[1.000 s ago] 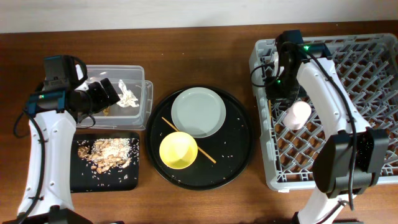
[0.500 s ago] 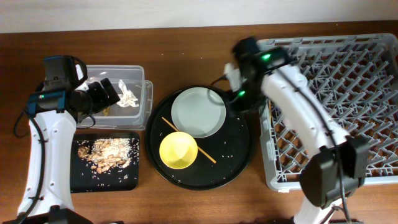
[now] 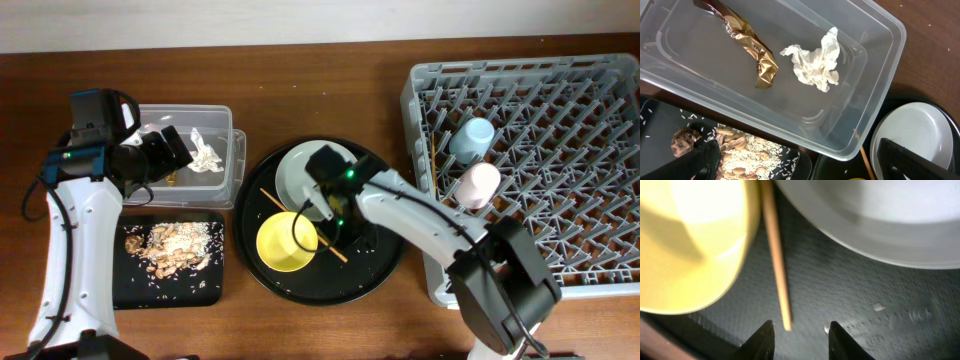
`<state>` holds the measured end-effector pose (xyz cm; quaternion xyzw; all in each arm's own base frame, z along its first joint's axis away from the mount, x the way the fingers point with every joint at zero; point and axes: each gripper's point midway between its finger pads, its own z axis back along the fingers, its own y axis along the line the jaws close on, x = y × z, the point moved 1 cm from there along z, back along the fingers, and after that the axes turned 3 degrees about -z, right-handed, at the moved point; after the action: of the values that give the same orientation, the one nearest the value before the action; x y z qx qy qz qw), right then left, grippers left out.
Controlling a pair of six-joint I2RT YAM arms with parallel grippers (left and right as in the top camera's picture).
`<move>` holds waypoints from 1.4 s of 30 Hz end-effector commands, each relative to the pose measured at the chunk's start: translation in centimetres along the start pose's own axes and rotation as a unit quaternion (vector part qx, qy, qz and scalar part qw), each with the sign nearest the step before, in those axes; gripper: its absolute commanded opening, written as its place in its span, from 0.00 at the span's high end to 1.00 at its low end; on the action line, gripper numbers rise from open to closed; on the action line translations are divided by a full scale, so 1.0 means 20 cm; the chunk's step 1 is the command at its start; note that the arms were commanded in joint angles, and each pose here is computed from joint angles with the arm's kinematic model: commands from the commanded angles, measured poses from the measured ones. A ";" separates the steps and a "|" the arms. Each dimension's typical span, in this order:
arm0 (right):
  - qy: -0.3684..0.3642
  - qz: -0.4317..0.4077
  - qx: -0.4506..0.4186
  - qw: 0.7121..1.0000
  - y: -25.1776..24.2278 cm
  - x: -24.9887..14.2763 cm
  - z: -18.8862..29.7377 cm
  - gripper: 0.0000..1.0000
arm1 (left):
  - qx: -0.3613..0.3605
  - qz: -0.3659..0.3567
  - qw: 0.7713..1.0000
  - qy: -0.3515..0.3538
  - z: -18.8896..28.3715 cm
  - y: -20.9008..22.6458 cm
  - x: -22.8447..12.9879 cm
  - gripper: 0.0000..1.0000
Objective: Sort waste into correct bins and load items into the dishwasher rack
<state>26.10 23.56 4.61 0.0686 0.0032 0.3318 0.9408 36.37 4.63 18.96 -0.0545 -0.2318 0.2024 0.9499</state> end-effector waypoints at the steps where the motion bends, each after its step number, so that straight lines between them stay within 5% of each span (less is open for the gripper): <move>1: -0.024 0.026 -0.006 0.999 0.02 0.02 -0.03 0.65 | 0.002 -0.004 1.000 -0.007 0.02 0.01 0.01 0.01; 25: -0.083 0.061 0.059 0.993 0.13 0.14 -0.04 0.56 | 0.002 -0.004 1.000 -0.007 0.02 0.01 0.01 0.00; 42: -0.055 0.053 0.018 0.997 0.05 0.11 -0.15 0.62 | 0.003 -0.004 1.000 -0.007 0.02 0.01 0.01 0.01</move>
<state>27.50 26.43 2.45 0.1095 -0.0569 0.3734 0.9194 36.37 4.64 18.96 -0.0544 -0.2318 0.2026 0.9499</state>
